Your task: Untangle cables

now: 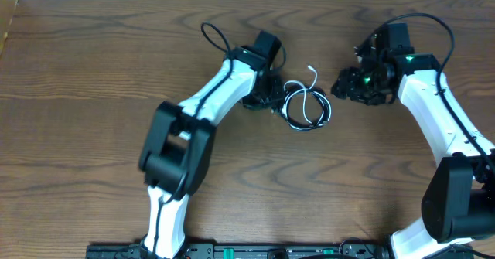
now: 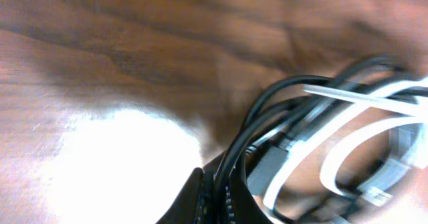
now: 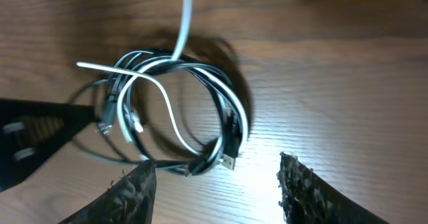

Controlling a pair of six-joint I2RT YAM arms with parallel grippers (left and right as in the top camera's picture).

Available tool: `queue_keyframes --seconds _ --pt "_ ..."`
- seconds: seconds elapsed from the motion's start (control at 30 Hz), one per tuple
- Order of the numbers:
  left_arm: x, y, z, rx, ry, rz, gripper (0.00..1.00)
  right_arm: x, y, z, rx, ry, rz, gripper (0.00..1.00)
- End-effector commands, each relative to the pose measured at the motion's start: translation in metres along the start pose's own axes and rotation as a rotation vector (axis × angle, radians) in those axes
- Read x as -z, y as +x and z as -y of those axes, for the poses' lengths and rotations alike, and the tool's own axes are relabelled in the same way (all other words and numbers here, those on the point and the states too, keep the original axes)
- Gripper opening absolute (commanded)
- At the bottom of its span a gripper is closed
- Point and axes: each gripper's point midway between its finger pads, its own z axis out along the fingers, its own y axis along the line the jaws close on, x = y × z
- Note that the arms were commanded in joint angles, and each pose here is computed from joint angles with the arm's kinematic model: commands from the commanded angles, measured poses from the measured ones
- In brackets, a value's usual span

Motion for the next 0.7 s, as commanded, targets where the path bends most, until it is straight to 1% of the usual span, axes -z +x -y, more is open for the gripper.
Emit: queue_keyframes --seconds 0.0,0.17,0.4,0.5,0.67 --pt "0.069 -0.001 0.046 -0.144 0.166 0.106 0.07 -0.003 0.003 -0.021 0.070 -0.076 -0.010 0.56" --pt "0.103 0.011 0.067 -0.220 0.272 0.112 0.07 -0.002 -0.005 -0.045 0.121 -0.176 0.025 0.53" --pt "0.112 0.027 0.081 -0.270 0.391 0.032 0.07 0.009 -0.007 -0.084 0.331 -0.390 0.065 0.53" --pt "0.116 0.028 0.082 -0.263 0.430 0.012 0.07 0.010 -0.004 -0.089 0.392 -0.416 0.068 0.53" --pt "0.126 0.028 0.083 -0.244 0.517 -0.027 0.07 0.008 -0.006 -0.090 0.409 -0.419 0.078 0.51"
